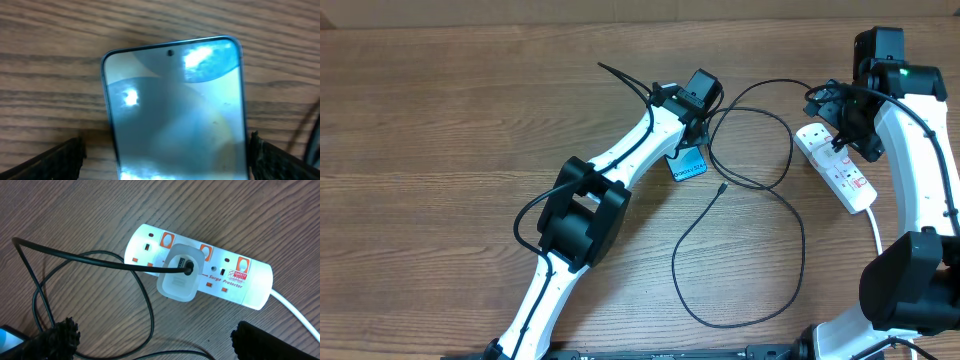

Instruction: Plug charger to phone and switch on socket

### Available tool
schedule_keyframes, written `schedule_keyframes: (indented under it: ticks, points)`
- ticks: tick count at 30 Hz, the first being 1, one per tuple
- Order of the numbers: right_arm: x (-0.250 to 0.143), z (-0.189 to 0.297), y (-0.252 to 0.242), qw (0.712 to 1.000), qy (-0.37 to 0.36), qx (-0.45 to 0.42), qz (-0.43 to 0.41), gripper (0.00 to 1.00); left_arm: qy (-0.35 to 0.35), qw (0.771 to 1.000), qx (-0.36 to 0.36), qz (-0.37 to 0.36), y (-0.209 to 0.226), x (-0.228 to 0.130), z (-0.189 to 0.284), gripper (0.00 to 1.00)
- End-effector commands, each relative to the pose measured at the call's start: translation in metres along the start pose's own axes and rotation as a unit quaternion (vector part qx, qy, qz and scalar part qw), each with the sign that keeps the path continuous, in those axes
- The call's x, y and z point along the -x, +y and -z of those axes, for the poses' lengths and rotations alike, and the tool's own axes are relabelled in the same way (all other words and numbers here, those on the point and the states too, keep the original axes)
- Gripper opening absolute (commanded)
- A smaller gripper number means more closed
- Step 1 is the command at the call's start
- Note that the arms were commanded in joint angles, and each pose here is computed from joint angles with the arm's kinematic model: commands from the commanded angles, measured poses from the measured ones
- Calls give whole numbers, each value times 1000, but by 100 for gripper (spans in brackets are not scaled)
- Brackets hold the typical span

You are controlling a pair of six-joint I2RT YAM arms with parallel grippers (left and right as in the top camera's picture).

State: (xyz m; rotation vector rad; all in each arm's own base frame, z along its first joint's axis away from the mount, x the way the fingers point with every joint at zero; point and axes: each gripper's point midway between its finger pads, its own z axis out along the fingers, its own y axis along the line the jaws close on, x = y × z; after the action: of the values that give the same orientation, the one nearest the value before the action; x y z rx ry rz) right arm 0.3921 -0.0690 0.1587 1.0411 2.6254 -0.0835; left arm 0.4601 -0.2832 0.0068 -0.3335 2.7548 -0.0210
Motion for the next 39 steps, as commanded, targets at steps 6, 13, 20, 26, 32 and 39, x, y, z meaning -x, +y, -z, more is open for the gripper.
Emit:
schedule_keyframes:
  ticks: [6, 13, 20, 26, 32, 39]
  points:
    - [4, 7, 3, 1000, -7, 7, -2, 100, 32, 999, 28, 32, 28, 6, -11, 97]
    - [4, 7, 3, 1000, -6, 6, -2, 100, 35, 995, 91, 33, 73, 28, 0, 97]
    - [3, 7, 3, 1000, -5, 8, -2, 100, 117, 988, 86, 58, 102, 19, 3, 100]
    - [0, 7, 9, 1000, 6, 24, -2, 100, 180, 981, -22, 71, 74, 23, 26, 100]
    - [-1, 7, 9, 1000, 7, 24, -2, 100, 183, 978, -105, -10, 42, 30, 58, 100]
    - [-2, 7, 8, 1000, 10, 22, -1, 100, 192, 976, -81, -60, 45, 18, 85, 100]
